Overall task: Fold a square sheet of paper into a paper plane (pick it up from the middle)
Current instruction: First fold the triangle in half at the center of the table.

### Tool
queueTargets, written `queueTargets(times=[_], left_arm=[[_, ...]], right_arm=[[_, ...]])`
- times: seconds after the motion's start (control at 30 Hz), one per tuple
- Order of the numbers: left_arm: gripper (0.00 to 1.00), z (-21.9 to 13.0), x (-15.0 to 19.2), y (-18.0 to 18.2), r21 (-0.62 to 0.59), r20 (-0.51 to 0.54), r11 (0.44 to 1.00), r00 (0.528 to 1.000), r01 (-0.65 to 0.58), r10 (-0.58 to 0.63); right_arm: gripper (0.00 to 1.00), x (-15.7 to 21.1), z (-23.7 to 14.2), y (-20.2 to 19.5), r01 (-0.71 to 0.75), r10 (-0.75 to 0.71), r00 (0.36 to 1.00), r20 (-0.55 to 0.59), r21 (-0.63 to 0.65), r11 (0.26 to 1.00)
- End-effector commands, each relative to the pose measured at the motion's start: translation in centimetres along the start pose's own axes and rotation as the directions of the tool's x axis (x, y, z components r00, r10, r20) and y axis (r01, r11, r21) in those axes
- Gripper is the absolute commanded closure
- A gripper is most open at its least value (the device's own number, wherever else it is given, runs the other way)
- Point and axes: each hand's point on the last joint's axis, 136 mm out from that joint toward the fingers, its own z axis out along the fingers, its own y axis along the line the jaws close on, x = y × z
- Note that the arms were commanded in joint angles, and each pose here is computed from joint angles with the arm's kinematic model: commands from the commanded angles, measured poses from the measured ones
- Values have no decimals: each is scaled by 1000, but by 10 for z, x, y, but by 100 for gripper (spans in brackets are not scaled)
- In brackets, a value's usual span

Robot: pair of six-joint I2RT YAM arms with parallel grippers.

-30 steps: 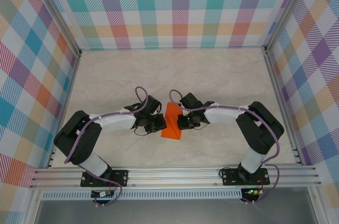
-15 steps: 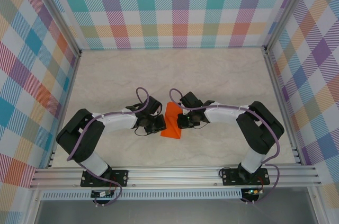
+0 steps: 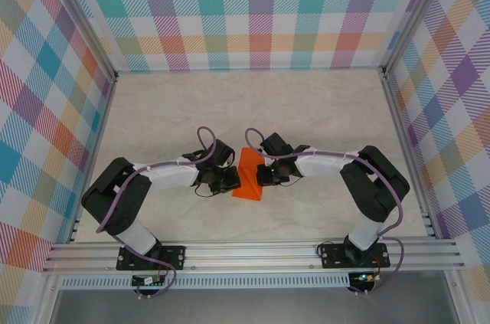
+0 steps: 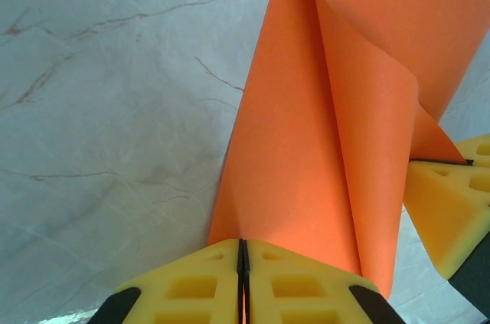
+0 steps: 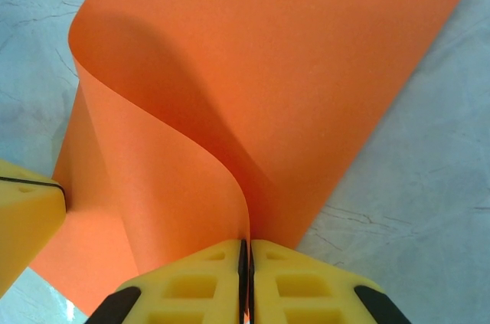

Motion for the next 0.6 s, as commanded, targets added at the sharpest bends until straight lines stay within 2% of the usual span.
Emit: queueTargets(times=[0.0, 0.57], left_arm=[[90, -10, 0, -6, 3, 17, 999, 999, -42, 42], [91, -8, 1, -6, 6, 13, 999, 999, -42, 42]], right_arm=[[89, -2, 2, 3, 6, -6, 1000, -11, -22, 1000], [88, -2, 6, -1, 0, 0, 1000, -21, 0, 1000]])
